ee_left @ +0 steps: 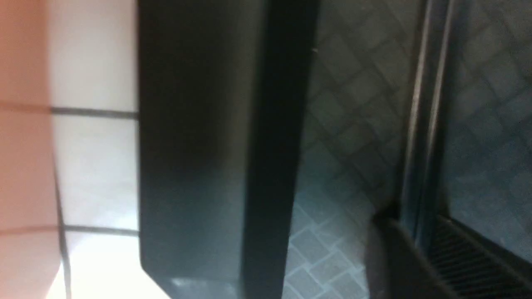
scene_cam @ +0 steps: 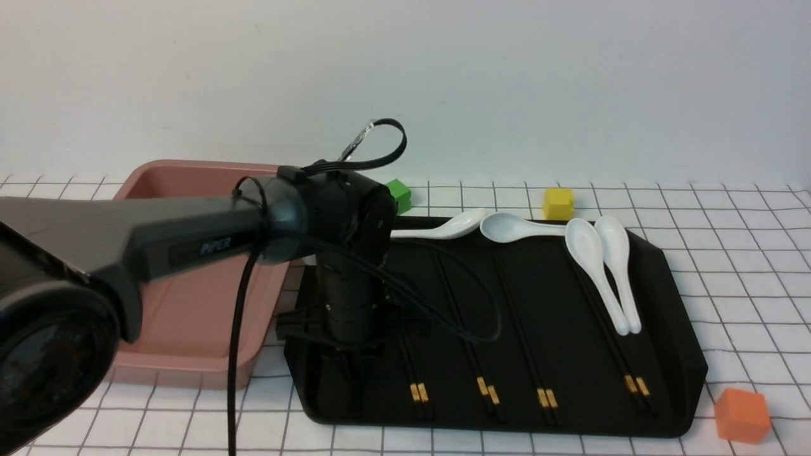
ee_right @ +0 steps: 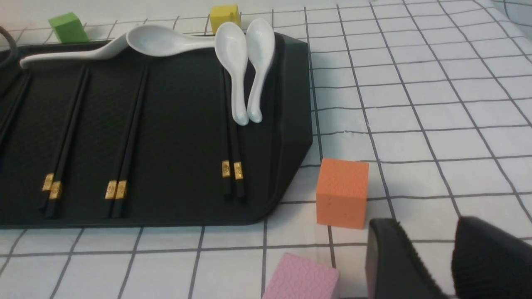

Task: On white black tablecloth take chopsticks from black tray and put them in box.
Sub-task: 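Reach over to the black tray and grasp a pair of chopsticks with the left gripper, then place the chopsticks into the pink bin with the left gripper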

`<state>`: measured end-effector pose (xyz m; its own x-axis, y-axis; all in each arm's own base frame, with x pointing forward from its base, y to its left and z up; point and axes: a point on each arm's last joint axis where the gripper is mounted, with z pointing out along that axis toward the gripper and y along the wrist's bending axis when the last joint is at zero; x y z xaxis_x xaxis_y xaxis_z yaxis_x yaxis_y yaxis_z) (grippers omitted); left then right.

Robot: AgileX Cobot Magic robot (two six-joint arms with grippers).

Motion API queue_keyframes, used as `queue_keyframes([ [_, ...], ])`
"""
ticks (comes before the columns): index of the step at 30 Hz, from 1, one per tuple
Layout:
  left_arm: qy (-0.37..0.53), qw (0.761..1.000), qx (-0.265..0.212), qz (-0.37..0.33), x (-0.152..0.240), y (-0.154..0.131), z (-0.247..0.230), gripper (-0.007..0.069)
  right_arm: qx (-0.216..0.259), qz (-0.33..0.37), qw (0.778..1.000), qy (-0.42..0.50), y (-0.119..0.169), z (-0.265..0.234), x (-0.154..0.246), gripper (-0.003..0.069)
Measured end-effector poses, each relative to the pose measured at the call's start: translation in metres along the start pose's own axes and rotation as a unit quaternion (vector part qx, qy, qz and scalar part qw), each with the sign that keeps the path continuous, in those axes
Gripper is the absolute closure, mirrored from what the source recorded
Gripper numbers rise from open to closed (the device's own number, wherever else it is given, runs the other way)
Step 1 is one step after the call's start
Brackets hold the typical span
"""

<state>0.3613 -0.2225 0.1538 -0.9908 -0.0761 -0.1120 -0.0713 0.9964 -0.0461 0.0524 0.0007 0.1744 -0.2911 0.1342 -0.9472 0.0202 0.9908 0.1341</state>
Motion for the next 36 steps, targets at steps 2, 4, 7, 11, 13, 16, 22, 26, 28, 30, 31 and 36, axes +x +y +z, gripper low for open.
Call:
queue_keyframes([
  [2,-0.004,1.000,0.012,-0.009,0.000,-0.001,-0.005,0.0543,0.000,0.000,1.000,0.000,0.000,0.000,0.000,0.0419],
  [4,-0.016,0.999,0.030,-0.019,0.000,-0.002,-0.022,0.0539,0.000,0.000,1.000,0.000,0.000,0.000,0.000,0.0419],
  [7,-0.065,0.995,0.067,-0.022,-0.001,0.001,-0.079,0.0539,0.000,0.000,1.000,0.000,0.000,0.000,0.000,0.0419],
  [11,-0.144,0.986,0.087,-0.021,-0.004,0.031,-0.155,0.0539,0.000,0.000,1.000,0.000,0.000,0.000,0.000,0.0419],
  [13,-0.166,0.983,0.069,-0.034,-0.009,0.063,-0.180,0.0539,0.000,0.000,1.000,0.000,0.000,0.000,0.000,0.0419],
  [16,-0.154,0.983,0.024,-0.094,-0.021,0.118,-0.182,0.0539,0.000,0.000,1.000,0.000,0.000,0.000,0.000,0.0419],
  [22,-0.112,0.983,-0.029,-0.141,-0.038,0.182,-0.125,0.0539,0.000,0.000,1.000,0.000,0.000,0.000,0.000,0.0419],
  [26,-0.096,0.987,-0.045,-0.124,-0.047,0.192,-0.095,0.0539,0.000,0.000,1.000,0.000,0.000,0.000,0.000,0.0419],
  [28,-0.088,0.988,-0.056,-0.114,-0.052,0.193,-0.080,0.0529,0.000,0.000,1.000,0.000,0.000,0.000,0.000,0.0419],
  [30,-0.082,0.989,-0.062,-0.107,-0.055,0.193,-0.069,0.0510,0.000,0.000,1.000,0.000,0.000,0.000,0.000,0.0419],
  [31,-0.077,0.989,-0.066,-0.104,-0.056,0.193,-0.061,0.0488,0.000,0.000,1.000,0.000,0.000,0.000,0.000,0.0419],
  [36,-0.063,0.991,-0.068,-0.100,-0.056,0.193,-0.053,0.0410,0.000,0.000,1.000,0.000,0.000,0.000,0.000,0.0419],
])
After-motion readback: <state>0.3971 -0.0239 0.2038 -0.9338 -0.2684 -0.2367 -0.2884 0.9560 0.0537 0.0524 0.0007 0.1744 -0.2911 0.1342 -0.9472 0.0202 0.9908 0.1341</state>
